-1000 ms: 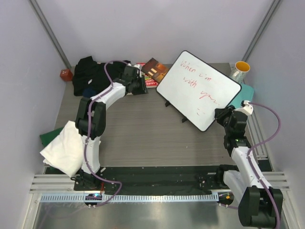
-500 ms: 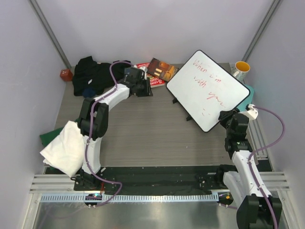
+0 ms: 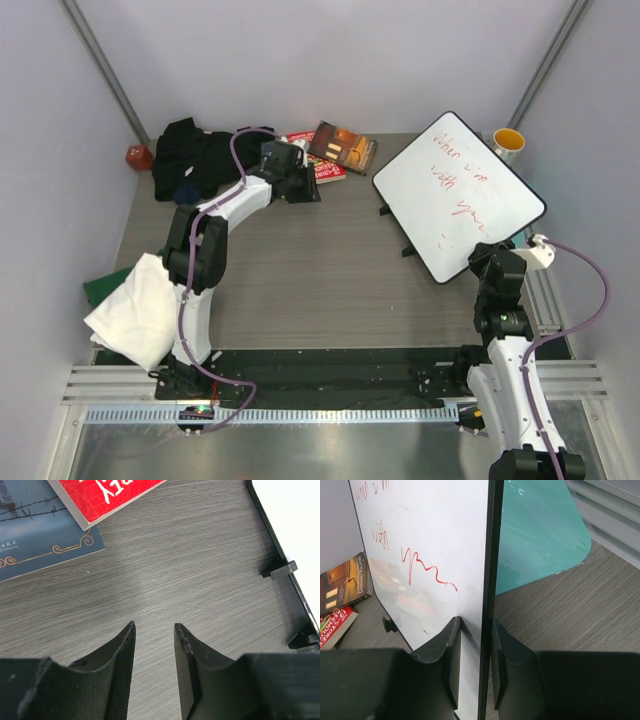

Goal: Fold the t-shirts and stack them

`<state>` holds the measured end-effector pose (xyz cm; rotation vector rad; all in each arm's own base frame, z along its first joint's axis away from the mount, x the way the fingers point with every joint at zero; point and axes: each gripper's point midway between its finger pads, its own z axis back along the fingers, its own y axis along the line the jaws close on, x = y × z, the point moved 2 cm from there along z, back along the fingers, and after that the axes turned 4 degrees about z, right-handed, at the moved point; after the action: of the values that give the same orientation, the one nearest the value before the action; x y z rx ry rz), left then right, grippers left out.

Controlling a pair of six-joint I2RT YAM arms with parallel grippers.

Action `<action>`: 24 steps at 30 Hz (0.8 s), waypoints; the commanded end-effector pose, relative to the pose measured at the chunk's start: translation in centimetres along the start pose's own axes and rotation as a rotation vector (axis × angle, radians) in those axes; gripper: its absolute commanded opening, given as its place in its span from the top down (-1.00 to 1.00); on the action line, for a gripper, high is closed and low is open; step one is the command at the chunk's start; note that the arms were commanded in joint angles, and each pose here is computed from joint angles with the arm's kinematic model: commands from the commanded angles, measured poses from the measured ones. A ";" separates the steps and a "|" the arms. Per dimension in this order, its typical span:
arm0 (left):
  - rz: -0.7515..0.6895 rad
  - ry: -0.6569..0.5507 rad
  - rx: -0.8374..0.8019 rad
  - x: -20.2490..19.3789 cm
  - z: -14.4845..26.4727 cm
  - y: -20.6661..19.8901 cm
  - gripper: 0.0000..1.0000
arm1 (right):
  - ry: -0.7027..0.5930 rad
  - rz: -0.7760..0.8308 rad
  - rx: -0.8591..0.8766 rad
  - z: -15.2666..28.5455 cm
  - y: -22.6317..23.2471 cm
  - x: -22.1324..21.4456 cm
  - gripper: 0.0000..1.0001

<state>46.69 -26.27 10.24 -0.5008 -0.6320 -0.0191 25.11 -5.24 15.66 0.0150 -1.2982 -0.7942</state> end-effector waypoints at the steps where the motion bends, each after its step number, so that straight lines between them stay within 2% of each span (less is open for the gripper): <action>1: -0.034 -0.046 -0.046 1.5 2.3 -1.8 0.24 | -0.008 0.085 -0.238 0.2 -4.9 -0.7 0.98; 8: -0.040 -0.060 -0.055 1.8 2.9 -2.3 0.24 | -0.021 0.065 -0.334 0.4 -6.2 -0.6 0.98; 18: -0.042 -0.060 -0.057 1.8 2.9 -2.4 0.24 | -0.145 -0.008 -0.520 1.6 -9.1 0.8 0.98; 24: -0.047 -0.056 -0.052 1.7 2.8 -2.2 0.24 | -0.114 0.005 -0.550 1.2 -9.4 0.1 0.98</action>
<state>46.31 -26.55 11.52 -0.5126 -0.6505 -0.0298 22.85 -8.89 14.48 -0.1710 -1.2860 -1.1017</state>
